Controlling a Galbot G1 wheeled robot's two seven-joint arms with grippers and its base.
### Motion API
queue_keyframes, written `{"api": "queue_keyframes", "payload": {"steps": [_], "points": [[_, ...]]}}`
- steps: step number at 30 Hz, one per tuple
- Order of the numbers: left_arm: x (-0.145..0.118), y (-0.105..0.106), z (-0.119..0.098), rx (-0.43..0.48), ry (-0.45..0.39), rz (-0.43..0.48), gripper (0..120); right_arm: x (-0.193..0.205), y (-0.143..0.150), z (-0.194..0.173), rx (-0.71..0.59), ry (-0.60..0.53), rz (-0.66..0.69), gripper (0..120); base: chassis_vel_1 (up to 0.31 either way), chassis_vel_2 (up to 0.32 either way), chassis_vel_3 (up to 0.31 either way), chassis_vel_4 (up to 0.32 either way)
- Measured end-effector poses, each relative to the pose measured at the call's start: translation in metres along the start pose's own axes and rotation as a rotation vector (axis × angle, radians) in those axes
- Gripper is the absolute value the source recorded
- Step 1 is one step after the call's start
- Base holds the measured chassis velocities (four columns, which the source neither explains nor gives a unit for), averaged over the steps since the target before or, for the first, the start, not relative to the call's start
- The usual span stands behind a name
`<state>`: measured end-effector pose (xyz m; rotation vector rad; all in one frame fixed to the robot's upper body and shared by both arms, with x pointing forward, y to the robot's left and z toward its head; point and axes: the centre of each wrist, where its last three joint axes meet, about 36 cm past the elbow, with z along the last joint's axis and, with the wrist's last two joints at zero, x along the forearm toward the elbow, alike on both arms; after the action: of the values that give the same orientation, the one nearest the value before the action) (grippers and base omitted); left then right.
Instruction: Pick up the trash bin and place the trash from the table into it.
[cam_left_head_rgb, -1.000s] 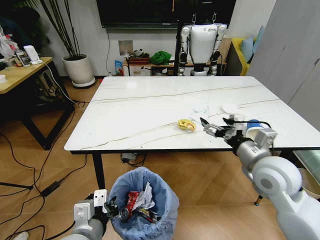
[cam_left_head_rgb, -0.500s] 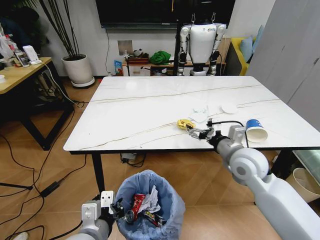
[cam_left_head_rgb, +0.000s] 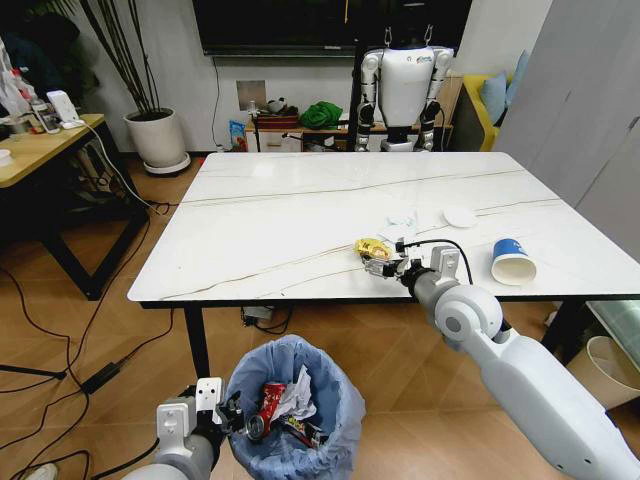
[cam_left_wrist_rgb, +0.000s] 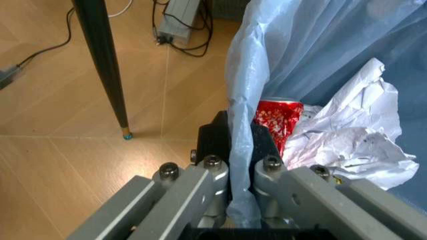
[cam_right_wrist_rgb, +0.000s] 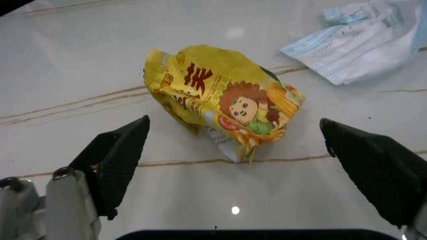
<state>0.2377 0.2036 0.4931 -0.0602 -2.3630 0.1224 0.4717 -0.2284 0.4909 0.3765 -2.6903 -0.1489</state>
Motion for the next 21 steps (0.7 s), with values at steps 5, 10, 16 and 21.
{"api": "queue_keyframes", "payload": {"steps": [5,10,16,21], "points": [[-0.0004,0.0005,-0.0017,0.001,-0.004,0.005,0,-0.0011,-0.0002,0.0025,-0.002,-0.002,0.003,73,0.000,0.000,0.000,0.000],[-0.0005,0.0015,-0.0023,-0.002,-0.005,0.010,0,-0.0010,-0.0004,0.0037,-0.003,0.000,0.005,53,0.000,0.000,0.000,0.000],[-0.0003,0.0033,-0.0036,0.004,-0.003,0.018,0,-0.0009,-0.0006,0.0038,-0.004,-0.001,0.006,36,0.000,0.000,0.000,0.000],[-0.0007,0.0035,-0.0042,0.006,-0.004,0.023,0,-0.0017,0.0001,0.0038,-0.017,-0.003,0.009,15,0.000,0.000,0.000,0.000]]}}
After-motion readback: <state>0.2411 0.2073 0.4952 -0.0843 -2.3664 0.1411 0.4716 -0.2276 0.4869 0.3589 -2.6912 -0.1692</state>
